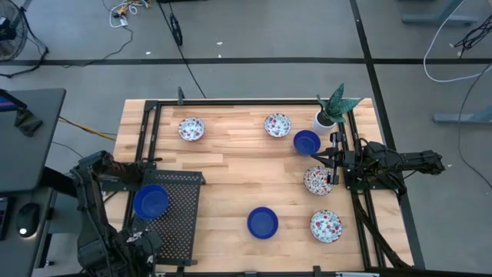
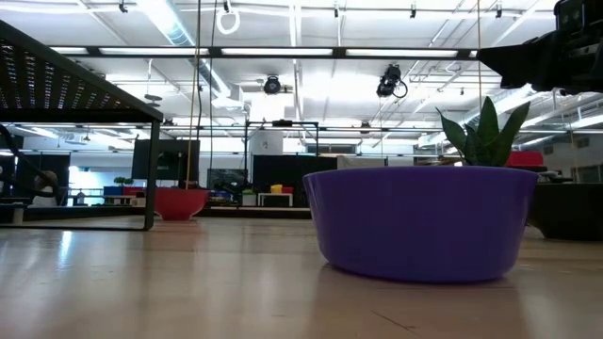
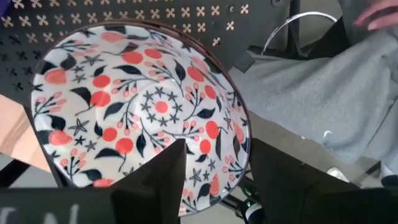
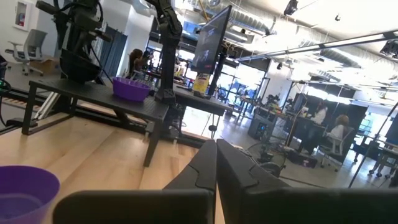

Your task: Pick & Place Mini bowls

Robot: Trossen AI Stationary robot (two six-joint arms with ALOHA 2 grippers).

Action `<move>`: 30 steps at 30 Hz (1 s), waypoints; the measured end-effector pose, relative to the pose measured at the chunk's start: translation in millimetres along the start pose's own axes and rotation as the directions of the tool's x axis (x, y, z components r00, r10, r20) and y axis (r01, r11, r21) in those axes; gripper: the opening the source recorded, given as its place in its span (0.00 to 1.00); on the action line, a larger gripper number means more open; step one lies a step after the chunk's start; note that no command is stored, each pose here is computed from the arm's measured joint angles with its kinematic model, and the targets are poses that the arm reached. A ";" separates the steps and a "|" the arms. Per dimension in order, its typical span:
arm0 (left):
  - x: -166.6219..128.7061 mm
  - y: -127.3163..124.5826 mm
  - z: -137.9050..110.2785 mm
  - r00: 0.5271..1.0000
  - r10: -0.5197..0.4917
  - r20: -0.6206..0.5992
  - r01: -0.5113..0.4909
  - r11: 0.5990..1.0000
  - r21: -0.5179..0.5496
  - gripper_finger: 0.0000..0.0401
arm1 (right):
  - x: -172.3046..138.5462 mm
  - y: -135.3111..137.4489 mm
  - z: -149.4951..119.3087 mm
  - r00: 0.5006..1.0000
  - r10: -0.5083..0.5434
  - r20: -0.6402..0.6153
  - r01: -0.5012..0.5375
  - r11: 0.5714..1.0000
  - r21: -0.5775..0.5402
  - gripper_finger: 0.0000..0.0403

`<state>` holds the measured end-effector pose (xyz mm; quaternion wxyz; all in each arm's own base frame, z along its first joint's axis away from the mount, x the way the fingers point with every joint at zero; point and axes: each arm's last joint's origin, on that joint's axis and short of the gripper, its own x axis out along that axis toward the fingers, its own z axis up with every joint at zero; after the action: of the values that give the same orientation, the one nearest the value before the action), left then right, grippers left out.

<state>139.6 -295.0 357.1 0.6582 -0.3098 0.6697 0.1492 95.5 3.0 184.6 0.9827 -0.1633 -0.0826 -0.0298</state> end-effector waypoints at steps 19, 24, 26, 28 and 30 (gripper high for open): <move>-5.9 -0.8 2.4 0.997 -0.038 0.075 0.037 0.999 0.012 0.13 | 0.0 0.0 0.0 1.000 0.000 0.000 0.000 1.000 0.000 0.02; -5.9 -1.1 2.8 0.995 -0.042 0.089 0.041 0.999 0.012 0.11 | 0.0 0.0 0.0 1.000 0.000 0.000 0.000 1.000 0.000 0.02; -5.3 -1.5 3.3 0.994 -0.043 0.104 0.042 0.999 0.012 0.11 | 0.0 0.1 -0.1 1.000 0.001 0.000 -0.001 1.000 0.000 0.02; -2.9 -2.6 3.3 0.993 -0.037 0.113 0.035 0.999 0.024 0.11 | 0.0 0.0 0.0 1.000 0.000 0.000 0.000 1.000 0.000 0.02; 1.1 -4.6 3.0 0.993 -0.026 0.114 0.022 0.999 0.041 0.11 | 0.0 0.0 0.0 1.000 0.000 0.000 0.000 1.000 0.000 0.02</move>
<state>144.8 -296.9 356.7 0.7032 -0.2959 0.6299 0.1455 95.5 3.0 184.5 0.9827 -0.1632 -0.0826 -0.0296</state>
